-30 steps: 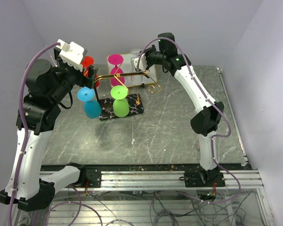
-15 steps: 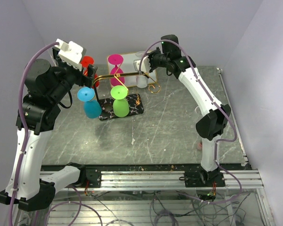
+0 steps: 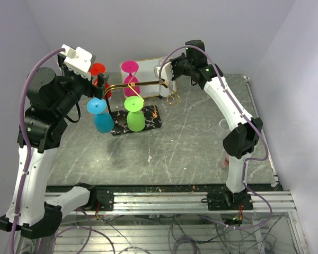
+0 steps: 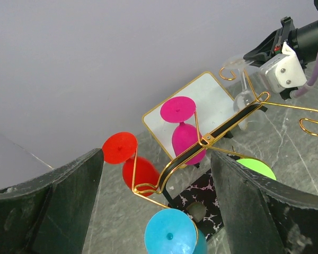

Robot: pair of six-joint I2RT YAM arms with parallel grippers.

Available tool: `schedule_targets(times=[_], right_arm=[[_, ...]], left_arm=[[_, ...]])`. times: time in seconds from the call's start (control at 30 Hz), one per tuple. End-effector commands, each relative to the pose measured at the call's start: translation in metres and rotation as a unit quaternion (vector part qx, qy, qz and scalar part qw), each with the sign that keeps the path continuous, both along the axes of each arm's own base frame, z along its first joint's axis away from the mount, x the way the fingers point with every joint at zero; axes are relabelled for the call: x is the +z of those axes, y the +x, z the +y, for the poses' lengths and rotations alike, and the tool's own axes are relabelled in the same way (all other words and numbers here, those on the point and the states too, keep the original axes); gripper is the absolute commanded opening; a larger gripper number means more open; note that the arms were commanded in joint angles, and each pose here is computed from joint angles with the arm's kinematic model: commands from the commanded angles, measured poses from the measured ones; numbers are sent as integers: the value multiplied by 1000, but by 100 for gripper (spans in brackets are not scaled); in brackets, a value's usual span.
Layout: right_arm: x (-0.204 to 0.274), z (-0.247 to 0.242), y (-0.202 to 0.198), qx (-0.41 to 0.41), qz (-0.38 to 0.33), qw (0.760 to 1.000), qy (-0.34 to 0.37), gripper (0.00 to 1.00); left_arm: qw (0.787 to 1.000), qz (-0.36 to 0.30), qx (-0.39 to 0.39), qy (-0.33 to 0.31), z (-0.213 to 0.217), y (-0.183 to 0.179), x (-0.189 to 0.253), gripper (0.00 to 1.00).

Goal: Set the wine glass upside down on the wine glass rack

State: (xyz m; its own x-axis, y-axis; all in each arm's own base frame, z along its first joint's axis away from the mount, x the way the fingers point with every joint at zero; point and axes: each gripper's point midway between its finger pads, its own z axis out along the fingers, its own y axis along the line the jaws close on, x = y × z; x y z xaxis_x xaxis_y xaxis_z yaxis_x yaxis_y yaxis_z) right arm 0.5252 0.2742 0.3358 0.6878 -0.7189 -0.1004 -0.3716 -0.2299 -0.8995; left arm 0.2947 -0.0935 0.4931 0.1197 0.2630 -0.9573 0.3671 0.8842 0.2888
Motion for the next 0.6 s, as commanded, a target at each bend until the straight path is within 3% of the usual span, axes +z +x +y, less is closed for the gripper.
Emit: schedule_targets(times=[0.0,0.57], right_arm=[[34,-15,9,-32,-52,998,23,0],[29,-9,41,-55,-73,994,52,0]], left_arm=[[1000,-21,1,-8,2,-1,11,92],[1000,-17,7,-1,3,4,8,93]])
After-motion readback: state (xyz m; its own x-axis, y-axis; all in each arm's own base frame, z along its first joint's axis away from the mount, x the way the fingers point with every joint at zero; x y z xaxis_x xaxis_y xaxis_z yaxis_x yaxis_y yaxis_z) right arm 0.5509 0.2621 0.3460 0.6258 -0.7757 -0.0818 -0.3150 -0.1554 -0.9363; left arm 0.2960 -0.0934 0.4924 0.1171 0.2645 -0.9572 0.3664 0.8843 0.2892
